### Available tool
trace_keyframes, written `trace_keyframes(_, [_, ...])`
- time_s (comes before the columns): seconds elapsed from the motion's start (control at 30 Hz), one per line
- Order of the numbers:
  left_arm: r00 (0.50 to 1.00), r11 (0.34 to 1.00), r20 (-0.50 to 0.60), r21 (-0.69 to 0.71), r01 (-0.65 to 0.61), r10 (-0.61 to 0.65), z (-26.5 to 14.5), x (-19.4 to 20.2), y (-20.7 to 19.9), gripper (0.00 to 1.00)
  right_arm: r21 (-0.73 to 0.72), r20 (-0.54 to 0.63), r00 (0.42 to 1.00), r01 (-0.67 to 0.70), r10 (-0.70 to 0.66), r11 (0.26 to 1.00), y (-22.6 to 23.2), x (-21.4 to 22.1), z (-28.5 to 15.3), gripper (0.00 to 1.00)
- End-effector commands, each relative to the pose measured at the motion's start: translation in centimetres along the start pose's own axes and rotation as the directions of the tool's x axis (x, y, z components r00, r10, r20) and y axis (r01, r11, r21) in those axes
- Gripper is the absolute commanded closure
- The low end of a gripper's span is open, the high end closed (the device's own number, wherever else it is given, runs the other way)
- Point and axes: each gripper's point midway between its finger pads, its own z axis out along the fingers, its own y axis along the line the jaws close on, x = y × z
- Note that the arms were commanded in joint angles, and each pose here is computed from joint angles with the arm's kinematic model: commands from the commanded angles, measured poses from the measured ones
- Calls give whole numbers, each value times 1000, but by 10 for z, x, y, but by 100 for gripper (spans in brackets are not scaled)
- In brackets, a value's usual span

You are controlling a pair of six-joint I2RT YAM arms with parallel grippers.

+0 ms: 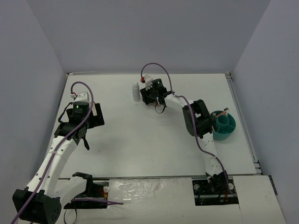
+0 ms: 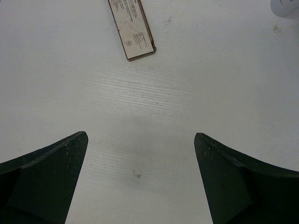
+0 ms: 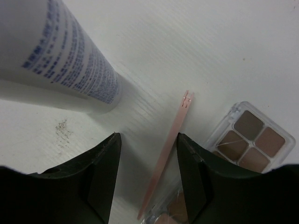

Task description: Organize the makeup

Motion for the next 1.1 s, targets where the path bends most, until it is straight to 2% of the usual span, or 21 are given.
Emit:
trace_keyframes(0.0, [998,999,60,17,34,-35,-4,-21,-3,3,80,83,997,-16,10,997,-16,-32,0,52])
trace_keyframes(0.17, [998,999,57,17,39,-40,-3,-21,-3,3,145,55,998,-36,28,989,-25,-22,-2,55])
trace_keyframes(0.27, [998,999,54,19,41,-42,-2,-21,-2,3,165,32,999,-37,32,986,-27,-12,-7,62])
trace_keyframes(0.37, [998,999,52,25,45,-46,-2,-21,-3,3,165,5,999,-36,35,986,-23,2,-14,76])
trace_keyframes(0.43, [998,999,50,25,48,-49,-2,-21,-3,3,159,-11,999,-35,38,987,-17,12,-22,91])
trace_keyframes(0.5, [997,998,50,28,49,-51,-2,-21,-3,3,154,-19,999,-36,39,987,-9,20,-34,99])
trace_keyframes(0.63, [998,998,45,34,52,-54,-1,-20,-4,3,140,-44,998,-34,41,990,16,28,-68,100])
trace_keyframes(0.9, [997,997,46,46,58,-61,-3,-21,-5,3,135,-230,963,-114,142,984,67,106,-142,100])
trace_keyframes(1.07, [997,997,48,49,60,-62,-3,-21,-4,3,127,-313,933,-144,177,981,97,136,-184,98])
